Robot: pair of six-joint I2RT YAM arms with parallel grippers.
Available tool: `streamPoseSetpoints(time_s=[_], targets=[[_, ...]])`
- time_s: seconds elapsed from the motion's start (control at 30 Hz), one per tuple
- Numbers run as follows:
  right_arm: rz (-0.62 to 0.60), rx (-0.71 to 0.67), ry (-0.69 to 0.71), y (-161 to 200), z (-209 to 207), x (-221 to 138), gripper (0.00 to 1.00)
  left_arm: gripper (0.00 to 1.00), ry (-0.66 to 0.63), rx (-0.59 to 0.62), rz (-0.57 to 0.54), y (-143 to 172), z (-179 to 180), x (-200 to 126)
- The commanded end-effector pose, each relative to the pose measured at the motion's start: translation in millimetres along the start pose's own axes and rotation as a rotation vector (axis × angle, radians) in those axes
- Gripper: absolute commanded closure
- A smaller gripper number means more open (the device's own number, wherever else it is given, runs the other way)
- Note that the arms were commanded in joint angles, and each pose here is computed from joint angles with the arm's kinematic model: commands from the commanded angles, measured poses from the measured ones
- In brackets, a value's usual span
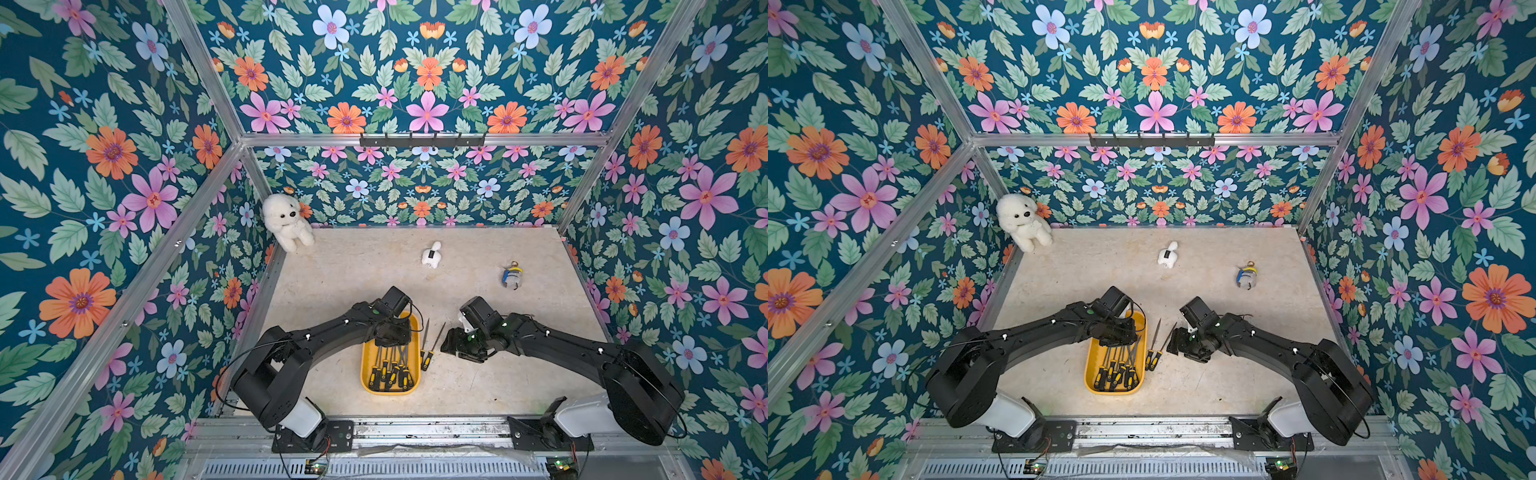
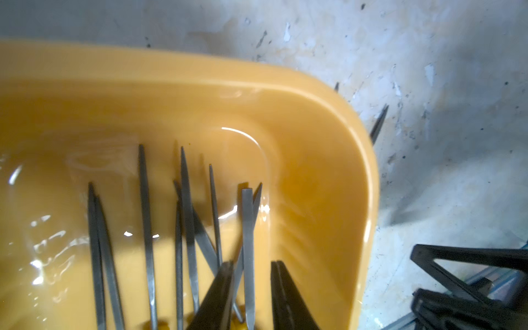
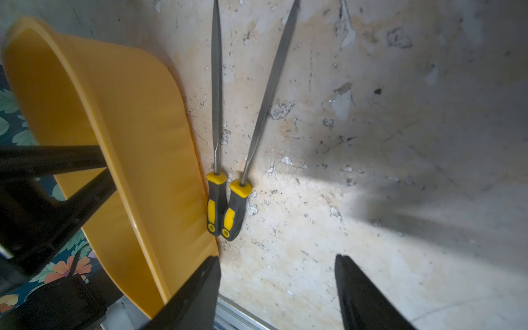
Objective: Put the file tool into the storage box
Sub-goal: Place the file tool in the storage box, then pick up the file tool from the center of the board.
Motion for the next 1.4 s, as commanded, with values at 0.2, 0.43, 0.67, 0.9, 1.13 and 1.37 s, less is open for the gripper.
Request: streamPoseSetpoints(time_s=[0.2,0.43,0.67,0.9,1.13,1.37], targets=[[-0.001,0.140,-0.015,7,20,23,0.34,0.69,0.054,-0.030,-0.065,-12,-6,-44],[0.033,0.180,0.077,9,31,48,0.35,0.68,0.076,-0.066,-0.108,-22,6,-68],[0.051,0.208,0.229,6,25,59,0.46,0.68,0.075,-0.088,-0.119,-22,18,-75],[0.097,0.176,0.338,5,24,62,0.57,0.68,0.074,-0.097,-0.114,-19,27,-76],[0.138,0.152,0.424,13,14,56,0.67,0.68,0.073,-0.103,-0.115,-18,32,-78],[0.164,0.101,0.554,14,6,45,0.69,0.68,0.075,-0.106,-0.104,-17,36,-74]])
Point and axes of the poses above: each gripper's point midway between its finger pads, its own x axis out along the fingers, its own z axis along the line the jaws close on, y = z × x, the point moved 8 cm from there along -x, back along the fingers, and after that the axes turned 10 degrees about -x, right-handed, at the moved point
